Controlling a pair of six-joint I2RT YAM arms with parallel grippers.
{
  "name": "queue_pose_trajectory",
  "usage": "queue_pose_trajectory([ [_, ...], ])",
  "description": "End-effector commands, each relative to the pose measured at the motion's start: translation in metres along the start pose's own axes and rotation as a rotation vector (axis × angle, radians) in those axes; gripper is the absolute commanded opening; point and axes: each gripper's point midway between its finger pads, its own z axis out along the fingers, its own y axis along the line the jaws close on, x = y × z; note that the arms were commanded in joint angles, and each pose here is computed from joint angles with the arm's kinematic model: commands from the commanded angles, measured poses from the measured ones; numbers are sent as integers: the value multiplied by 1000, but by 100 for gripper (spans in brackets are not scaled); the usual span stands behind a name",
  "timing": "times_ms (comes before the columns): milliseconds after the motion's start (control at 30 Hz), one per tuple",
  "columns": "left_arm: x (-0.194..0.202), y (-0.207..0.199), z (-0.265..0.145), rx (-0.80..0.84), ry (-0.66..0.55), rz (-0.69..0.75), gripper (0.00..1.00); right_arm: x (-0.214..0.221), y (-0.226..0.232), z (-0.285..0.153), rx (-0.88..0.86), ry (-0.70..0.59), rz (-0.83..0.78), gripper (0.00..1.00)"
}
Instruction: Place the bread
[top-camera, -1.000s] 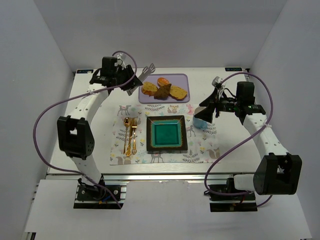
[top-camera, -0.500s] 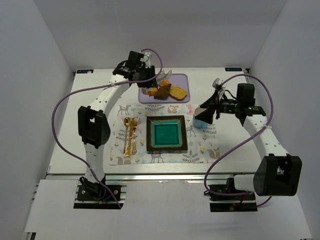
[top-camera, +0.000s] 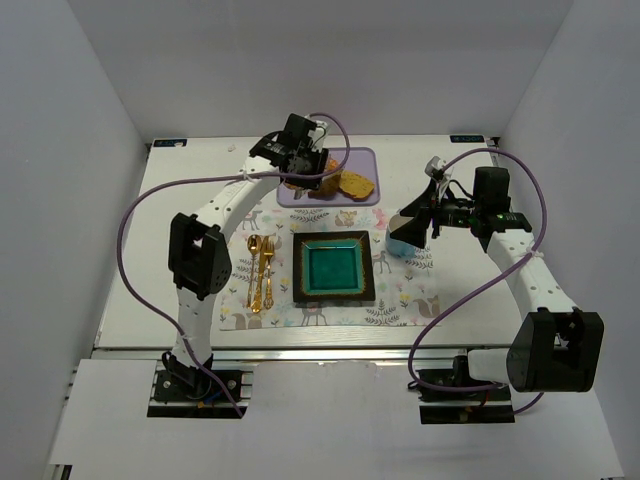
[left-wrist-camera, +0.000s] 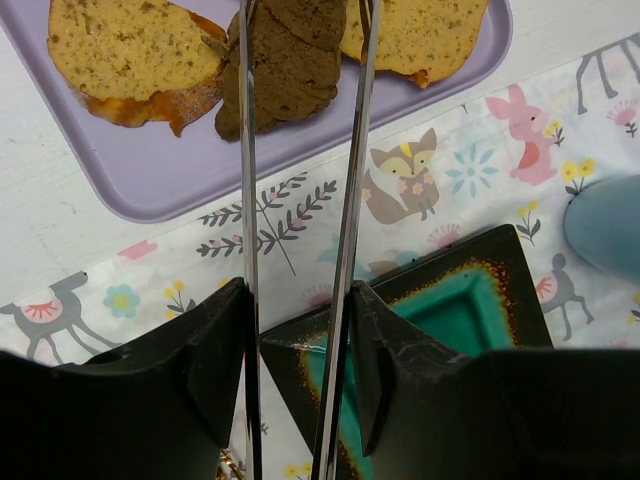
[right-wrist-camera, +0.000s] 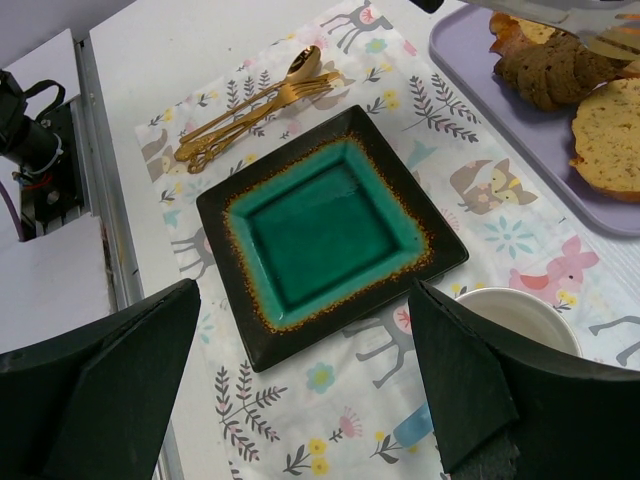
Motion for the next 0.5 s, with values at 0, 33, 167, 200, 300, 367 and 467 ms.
queue_pose_trajectory([
  [0,-11,3,-8,-53,-36,40,53,1,5,0,-25,-10,-8,89],
  [33,-11,3,-7,-48,-34,42,53,2,5,0,-26,-9,-5,89],
  [167,-6,-2,-5,-25,-22,52,53,3,5,0,-26,-9,-2,89],
  [200,-4,-3,-4,-26,-19,56,53,4,5,0,-28,-9,-2,89],
  [300,0,2,-3,-61,-10,61,53,3,5,0,-27,-10,-1,89],
  [367,4,5,-2,-84,2,66,51,3,6,0,-30,-12,-3,89],
  [467,7,8,-1,-107,7,75,50,3,6,0,-31,-13,-3,89],
])
